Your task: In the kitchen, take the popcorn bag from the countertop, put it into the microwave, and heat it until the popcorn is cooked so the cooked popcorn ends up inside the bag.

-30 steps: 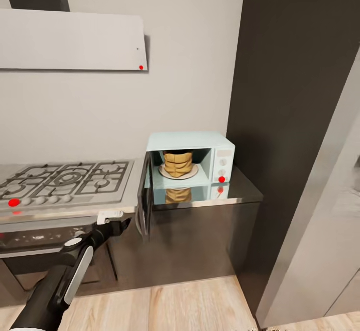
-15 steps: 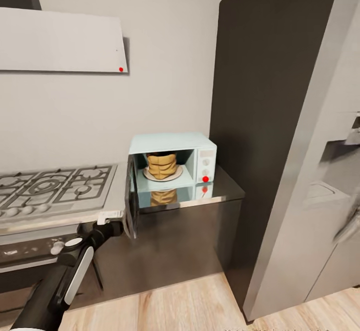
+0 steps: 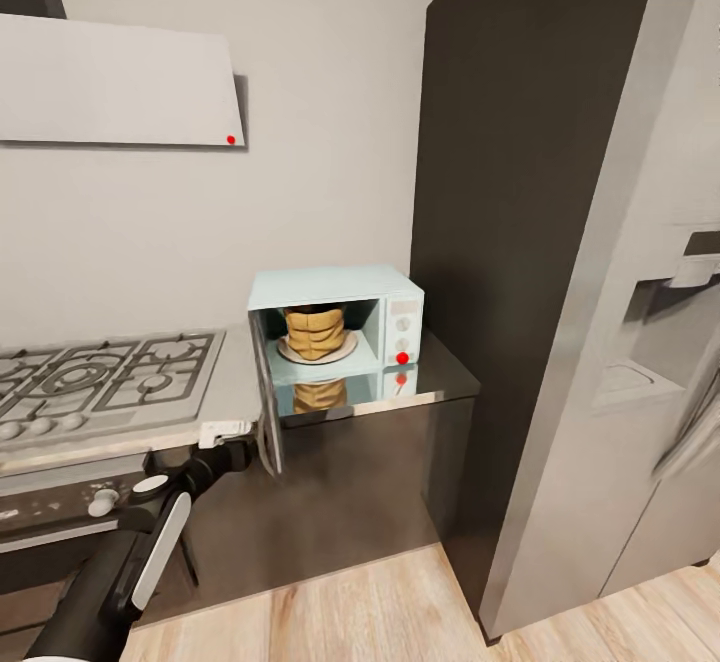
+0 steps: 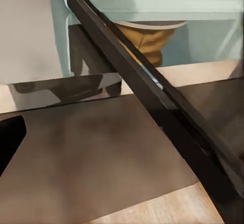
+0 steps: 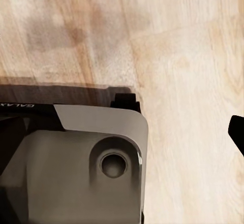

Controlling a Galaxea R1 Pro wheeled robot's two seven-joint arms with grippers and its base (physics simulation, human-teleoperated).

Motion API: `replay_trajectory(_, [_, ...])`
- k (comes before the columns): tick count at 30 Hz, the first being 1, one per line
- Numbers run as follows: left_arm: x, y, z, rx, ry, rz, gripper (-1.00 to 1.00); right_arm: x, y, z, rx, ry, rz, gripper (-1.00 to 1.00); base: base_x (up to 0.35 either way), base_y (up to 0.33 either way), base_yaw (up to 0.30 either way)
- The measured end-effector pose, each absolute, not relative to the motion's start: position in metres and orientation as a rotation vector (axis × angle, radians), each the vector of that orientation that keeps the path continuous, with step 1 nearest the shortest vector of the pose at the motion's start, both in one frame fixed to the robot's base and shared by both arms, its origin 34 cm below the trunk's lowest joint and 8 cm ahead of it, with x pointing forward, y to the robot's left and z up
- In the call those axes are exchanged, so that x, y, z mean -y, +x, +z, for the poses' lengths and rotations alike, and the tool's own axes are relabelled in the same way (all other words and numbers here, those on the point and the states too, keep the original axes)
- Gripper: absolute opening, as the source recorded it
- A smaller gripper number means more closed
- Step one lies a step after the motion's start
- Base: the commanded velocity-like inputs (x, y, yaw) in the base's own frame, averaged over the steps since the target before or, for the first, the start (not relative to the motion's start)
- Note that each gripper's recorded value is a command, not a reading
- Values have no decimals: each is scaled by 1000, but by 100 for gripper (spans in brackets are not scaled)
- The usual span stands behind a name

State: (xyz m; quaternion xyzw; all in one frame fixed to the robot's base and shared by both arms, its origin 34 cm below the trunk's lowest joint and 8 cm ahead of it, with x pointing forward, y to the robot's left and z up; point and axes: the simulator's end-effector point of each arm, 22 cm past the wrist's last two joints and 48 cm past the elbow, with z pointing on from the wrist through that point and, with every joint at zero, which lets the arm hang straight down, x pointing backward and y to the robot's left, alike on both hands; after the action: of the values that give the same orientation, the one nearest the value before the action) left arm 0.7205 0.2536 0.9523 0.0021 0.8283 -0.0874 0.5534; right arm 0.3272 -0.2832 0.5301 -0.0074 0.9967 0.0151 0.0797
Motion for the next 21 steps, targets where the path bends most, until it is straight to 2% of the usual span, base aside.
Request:
replay_trajectory(13, [-202, 716, 949, -1964, 100, -264, 100, 282, 327, 530, -2981, -22, 47, 100, 0, 0, -2])
replay_trajectory(21, [-196, 718, 955, -1933, 104, -271, 100, 286, 327, 530, -2983, -19, 18, 100, 0, 0, -197])
